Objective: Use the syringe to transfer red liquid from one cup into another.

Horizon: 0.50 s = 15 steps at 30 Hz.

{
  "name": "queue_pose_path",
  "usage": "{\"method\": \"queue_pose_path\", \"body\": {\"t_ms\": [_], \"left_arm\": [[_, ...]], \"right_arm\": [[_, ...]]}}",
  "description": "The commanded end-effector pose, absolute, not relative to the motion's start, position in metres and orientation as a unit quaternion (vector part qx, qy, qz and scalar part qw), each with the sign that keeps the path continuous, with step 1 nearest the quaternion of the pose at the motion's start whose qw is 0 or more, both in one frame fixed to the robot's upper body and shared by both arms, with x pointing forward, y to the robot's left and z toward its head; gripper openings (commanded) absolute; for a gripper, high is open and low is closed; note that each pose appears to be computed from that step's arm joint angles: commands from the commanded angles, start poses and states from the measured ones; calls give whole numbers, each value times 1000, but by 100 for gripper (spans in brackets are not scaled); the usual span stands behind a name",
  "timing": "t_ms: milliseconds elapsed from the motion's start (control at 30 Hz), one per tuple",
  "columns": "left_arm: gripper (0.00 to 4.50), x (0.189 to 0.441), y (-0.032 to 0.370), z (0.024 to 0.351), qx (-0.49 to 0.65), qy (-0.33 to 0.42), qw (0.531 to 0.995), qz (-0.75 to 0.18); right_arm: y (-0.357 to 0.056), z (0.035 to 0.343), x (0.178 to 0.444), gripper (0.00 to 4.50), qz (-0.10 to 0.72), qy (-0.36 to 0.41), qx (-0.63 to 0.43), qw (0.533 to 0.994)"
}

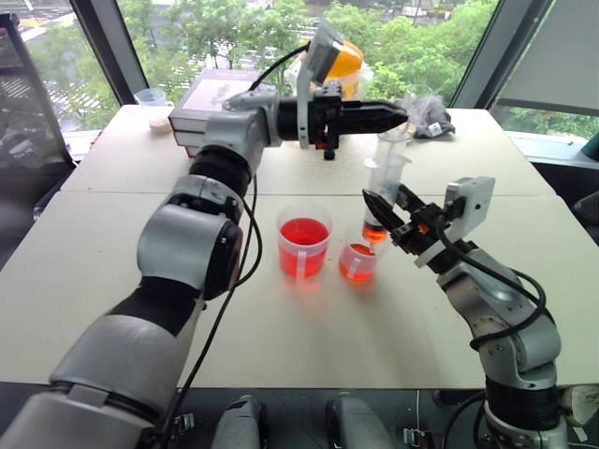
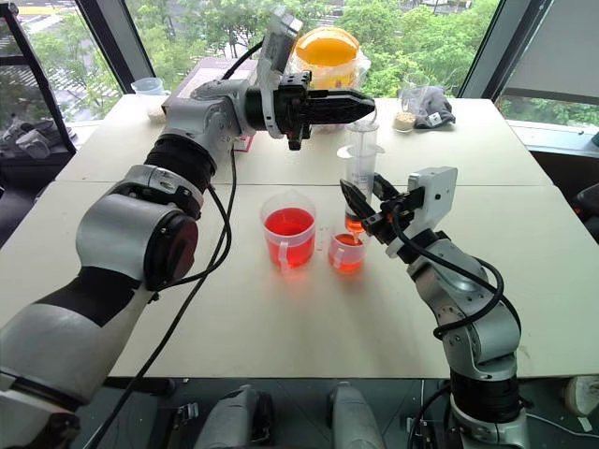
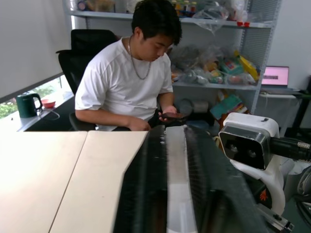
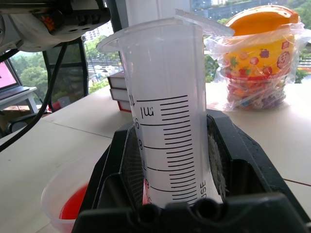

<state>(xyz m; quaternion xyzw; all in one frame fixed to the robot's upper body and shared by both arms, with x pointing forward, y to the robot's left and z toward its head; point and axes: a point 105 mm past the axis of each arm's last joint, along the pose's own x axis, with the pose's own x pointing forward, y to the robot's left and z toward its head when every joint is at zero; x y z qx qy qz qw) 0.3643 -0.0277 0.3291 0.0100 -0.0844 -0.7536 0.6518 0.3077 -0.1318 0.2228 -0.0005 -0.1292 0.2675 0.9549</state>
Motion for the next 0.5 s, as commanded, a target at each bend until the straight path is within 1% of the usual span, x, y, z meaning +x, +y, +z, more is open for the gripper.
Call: {"method": "queue_pose_path", "body": {"t_ms": [33,500], "left_arm": [[1,359,-32,342,22,-104,643,-759],[1,360,-36,310,57,-71,636,-767]], "right_arm": [[-129,243,304,144,273,-168,-13,947],[-132,264,301,144,272,-193,-30,942]]}}
